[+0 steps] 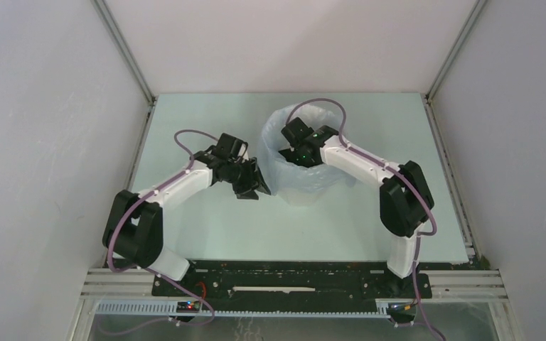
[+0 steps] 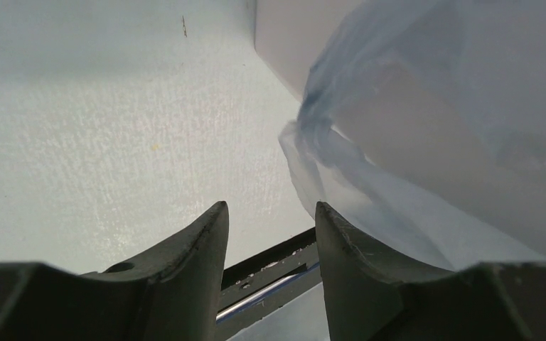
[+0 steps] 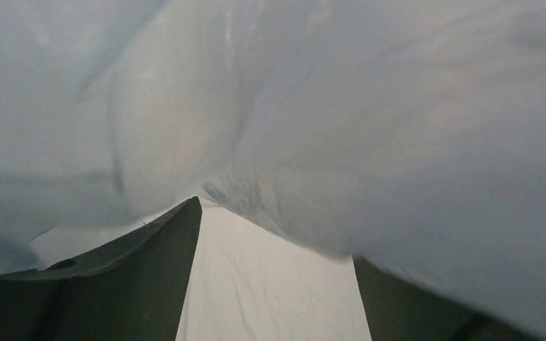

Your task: Put the trash bags into the trash bin

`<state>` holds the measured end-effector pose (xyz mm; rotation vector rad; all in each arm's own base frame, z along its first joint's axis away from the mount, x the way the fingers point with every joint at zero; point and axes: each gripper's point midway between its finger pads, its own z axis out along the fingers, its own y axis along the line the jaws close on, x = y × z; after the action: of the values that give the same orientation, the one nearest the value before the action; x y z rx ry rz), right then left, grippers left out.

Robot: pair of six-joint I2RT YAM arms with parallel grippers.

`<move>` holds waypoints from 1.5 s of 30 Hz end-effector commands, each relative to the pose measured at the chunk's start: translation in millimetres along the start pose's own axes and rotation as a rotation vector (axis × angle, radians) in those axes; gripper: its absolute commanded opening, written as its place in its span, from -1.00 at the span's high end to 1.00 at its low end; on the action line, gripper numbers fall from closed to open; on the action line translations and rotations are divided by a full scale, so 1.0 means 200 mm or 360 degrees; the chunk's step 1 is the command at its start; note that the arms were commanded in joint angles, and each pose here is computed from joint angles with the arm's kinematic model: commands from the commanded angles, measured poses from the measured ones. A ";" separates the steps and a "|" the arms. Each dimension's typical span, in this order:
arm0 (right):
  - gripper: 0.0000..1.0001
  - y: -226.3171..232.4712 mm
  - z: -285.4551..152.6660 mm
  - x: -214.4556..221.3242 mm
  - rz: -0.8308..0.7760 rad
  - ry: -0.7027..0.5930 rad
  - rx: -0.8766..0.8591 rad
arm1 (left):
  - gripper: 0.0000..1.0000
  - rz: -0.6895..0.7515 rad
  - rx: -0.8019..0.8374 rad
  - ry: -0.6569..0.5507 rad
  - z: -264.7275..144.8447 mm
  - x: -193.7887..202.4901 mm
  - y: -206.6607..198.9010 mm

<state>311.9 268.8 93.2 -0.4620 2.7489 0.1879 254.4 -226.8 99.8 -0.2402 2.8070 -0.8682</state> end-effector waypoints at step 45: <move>-0.71 0.07 -0.86 -0.37 0.0205 -0.0569 -0.0357 | -0.56 0.0188 -0.0157 -0.0176 -0.04 -0.07 0.09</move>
<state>320.5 279.1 246.0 -0.3014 2.4749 0.5722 261.9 -210.0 77.3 -0.1952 2.7977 -0.7071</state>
